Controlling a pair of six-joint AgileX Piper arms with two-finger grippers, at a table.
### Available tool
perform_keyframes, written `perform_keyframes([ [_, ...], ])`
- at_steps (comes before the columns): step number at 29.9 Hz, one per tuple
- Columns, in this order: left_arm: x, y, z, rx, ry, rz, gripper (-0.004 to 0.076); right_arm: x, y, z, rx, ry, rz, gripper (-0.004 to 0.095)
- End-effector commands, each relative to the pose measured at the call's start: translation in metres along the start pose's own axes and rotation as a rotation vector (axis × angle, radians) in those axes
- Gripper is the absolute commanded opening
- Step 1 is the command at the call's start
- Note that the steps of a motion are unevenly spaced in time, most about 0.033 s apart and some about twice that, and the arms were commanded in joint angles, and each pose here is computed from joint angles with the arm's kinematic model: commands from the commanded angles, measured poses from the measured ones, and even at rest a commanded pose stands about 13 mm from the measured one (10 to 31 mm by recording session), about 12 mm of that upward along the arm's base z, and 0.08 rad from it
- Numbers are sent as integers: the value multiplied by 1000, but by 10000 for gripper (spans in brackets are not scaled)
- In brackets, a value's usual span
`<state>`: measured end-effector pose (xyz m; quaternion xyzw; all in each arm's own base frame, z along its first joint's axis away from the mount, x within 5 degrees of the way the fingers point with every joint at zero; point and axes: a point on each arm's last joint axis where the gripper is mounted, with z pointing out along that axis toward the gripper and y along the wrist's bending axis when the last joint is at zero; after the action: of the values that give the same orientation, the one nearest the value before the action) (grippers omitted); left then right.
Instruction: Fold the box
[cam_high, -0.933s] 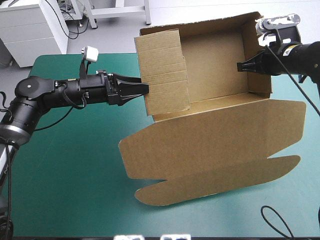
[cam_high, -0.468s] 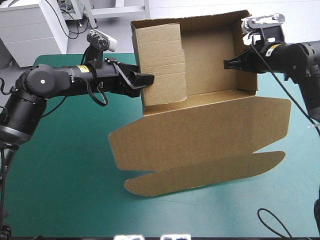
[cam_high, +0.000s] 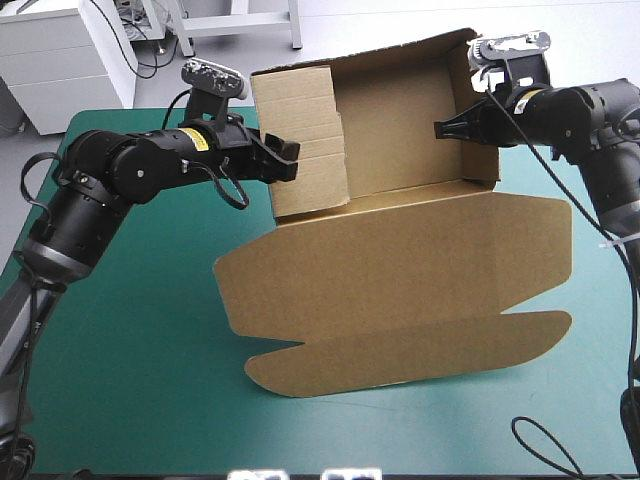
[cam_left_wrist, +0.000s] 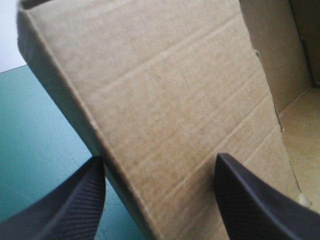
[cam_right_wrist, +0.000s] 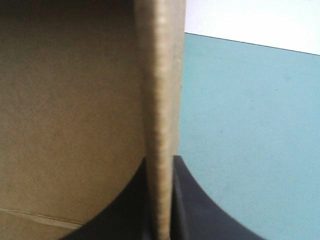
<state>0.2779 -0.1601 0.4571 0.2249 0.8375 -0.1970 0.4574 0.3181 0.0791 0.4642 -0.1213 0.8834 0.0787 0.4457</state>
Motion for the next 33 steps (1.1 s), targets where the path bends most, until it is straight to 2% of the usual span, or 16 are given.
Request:
perform_keyframes([
  [1,-15,-2,-7,-11,-95,-24,450,-16,9,-28,-52,-162,40,-12],
  [8,-15,9,-1,-123,-82,-146,450,-17,11,-28,-68,-166,54,-12],
  [14,-15,10,2,-123,-87,-188,444,-17,12,-29,-87,-169,55,-12],
  [17,-15,11,2,-132,-88,-180,360,-17,11,-28,-71,-165,44,-12],
  [24,-16,11,4,-133,-87,-109,-9,-9,10,-10,-69,-63,36,-12],
  [28,-13,12,13,-135,-64,-79,-7,-3,9,8,-66,21,35,-12],
  [33,-2,18,39,-152,39,-74,-7,10,7,38,-62,166,32,-12],
])
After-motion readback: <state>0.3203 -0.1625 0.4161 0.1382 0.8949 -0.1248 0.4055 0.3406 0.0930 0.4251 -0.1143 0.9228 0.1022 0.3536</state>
